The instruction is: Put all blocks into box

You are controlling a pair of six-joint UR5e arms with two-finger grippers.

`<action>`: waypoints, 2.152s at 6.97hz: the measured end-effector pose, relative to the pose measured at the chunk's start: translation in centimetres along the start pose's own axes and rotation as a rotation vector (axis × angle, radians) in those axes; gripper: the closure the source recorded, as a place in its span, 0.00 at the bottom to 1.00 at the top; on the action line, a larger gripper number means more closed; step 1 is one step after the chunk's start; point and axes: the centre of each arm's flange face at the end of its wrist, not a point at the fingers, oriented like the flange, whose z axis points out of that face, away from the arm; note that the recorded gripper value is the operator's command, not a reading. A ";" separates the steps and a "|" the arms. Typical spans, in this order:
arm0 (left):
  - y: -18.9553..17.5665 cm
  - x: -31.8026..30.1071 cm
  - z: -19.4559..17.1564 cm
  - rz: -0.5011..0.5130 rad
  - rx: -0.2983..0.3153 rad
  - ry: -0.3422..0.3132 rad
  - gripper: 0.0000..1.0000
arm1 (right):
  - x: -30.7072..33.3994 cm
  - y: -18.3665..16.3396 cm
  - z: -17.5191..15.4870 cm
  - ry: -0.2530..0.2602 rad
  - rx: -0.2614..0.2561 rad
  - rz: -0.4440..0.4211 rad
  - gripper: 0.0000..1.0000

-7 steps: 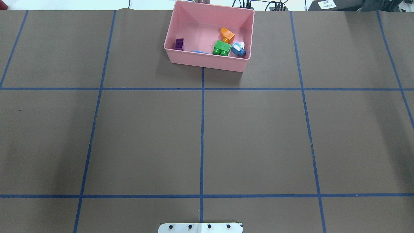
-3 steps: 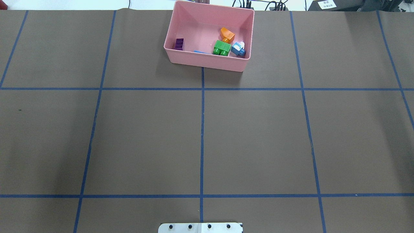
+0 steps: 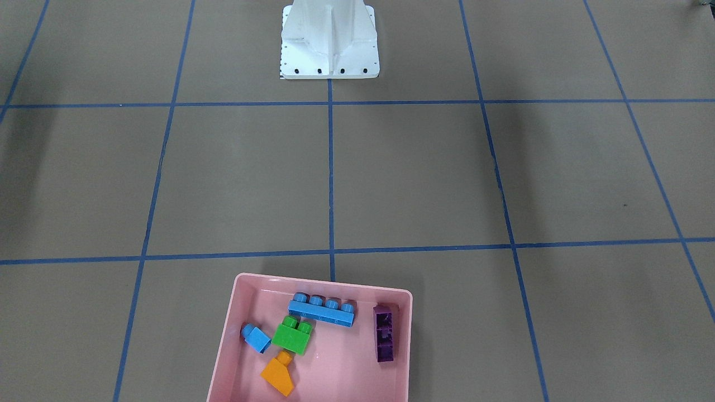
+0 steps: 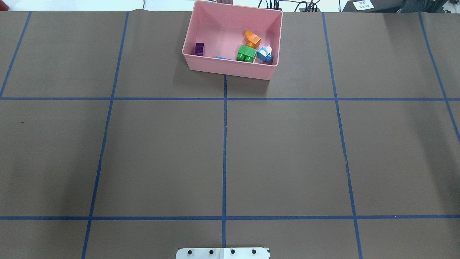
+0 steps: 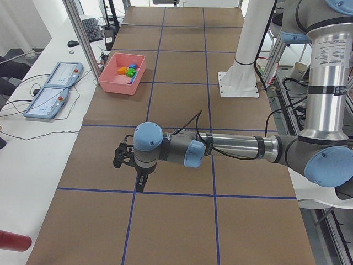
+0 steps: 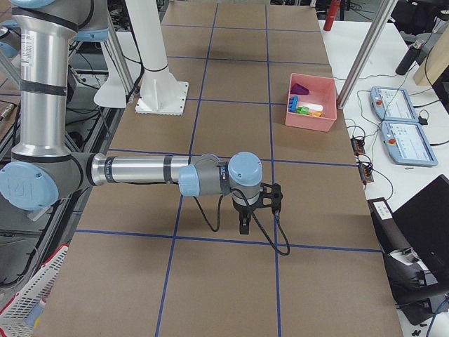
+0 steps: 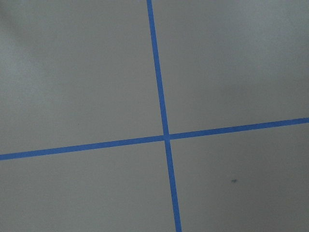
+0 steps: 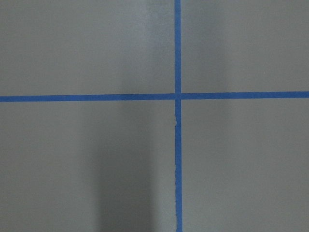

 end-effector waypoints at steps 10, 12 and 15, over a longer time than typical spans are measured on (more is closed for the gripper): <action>0.6 -0.8 1.1 -0.039 -0.040 -0.019 0.00 | 0.8 -1.0 -1.9 0.004 -0.011 -0.015 0.00; 0.6 -0.8 1.1 -0.041 -0.043 -0.018 0.00 | 0.9 -0.9 -1.7 0.004 -0.013 -0.012 0.00; 0.6 -0.8 1.2 -0.042 -0.044 -0.017 0.00 | 1.1 -0.9 -1.5 0.004 -0.018 -0.008 0.00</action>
